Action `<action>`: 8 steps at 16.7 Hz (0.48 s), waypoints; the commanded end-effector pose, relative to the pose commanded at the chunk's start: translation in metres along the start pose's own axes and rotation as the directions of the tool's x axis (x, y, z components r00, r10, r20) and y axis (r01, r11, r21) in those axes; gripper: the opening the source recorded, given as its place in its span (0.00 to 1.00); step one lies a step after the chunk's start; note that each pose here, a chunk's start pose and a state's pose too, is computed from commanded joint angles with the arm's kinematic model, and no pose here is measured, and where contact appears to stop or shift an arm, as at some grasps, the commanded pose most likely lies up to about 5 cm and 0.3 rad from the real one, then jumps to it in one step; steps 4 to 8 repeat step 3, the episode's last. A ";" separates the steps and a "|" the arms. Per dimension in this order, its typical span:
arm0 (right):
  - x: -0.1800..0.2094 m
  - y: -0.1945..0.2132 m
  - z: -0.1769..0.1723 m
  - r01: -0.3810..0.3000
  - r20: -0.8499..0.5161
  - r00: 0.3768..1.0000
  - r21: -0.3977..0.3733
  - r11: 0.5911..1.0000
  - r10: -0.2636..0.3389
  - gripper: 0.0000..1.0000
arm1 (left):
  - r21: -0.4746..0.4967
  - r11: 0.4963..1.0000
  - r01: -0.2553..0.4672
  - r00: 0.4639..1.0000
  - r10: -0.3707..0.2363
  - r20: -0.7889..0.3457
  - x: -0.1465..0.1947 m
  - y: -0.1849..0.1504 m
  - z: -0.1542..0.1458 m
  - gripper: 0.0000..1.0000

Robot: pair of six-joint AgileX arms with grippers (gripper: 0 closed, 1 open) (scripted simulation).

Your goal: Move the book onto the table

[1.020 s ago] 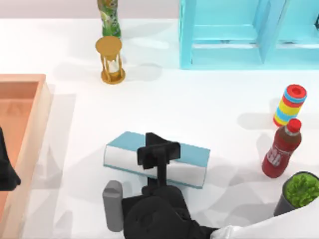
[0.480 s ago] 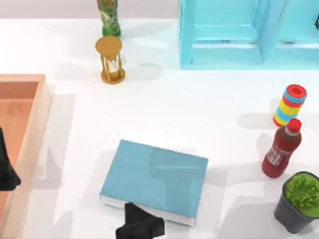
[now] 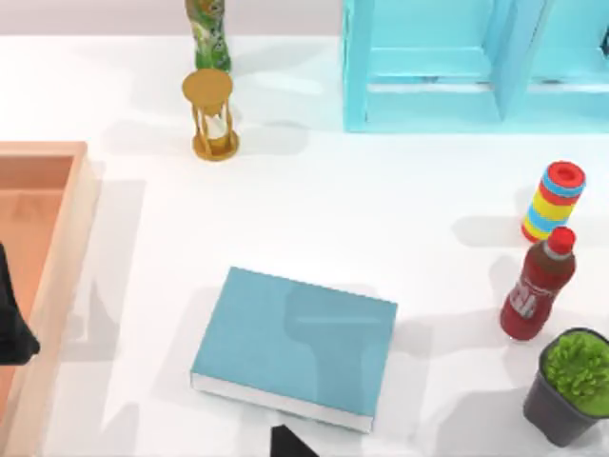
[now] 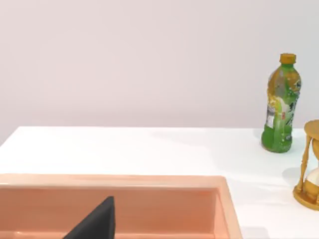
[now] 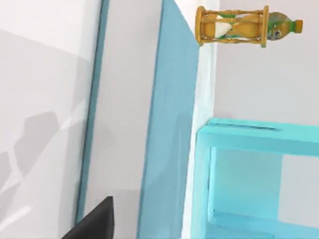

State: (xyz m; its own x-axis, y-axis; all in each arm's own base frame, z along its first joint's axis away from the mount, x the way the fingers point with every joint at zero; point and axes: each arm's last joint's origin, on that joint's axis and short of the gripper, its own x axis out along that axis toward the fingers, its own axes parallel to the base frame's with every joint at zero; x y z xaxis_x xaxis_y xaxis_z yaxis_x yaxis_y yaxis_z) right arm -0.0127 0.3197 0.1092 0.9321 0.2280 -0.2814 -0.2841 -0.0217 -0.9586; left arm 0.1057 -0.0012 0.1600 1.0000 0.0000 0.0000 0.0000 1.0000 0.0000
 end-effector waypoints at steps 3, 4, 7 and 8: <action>0.000 -0.004 0.000 0.020 -0.014 1.000 0.010 1.000 -0.019 1.00 | 0.000 1.000 0.000 1.000 0.000 0.000 0.000 0.000 0.000 1.00; 0.000 -0.004 0.000 0.020 -0.014 1.000 0.010 1.000 -0.019 1.00 | 0.000 1.000 0.000 1.000 0.000 0.000 0.000 0.000 0.000 1.00; 0.000 -0.004 0.000 0.020 -0.014 1.000 0.010 1.000 -0.019 1.00 | 0.000 1.000 0.000 1.000 0.000 0.000 0.000 0.000 0.000 1.00; 0.000 -0.004 0.000 0.020 -0.014 1.000 0.010 1.000 -0.019 1.00 | 0.000 1.000 0.000 1.000 0.000 0.000 0.000 0.000 0.000 1.00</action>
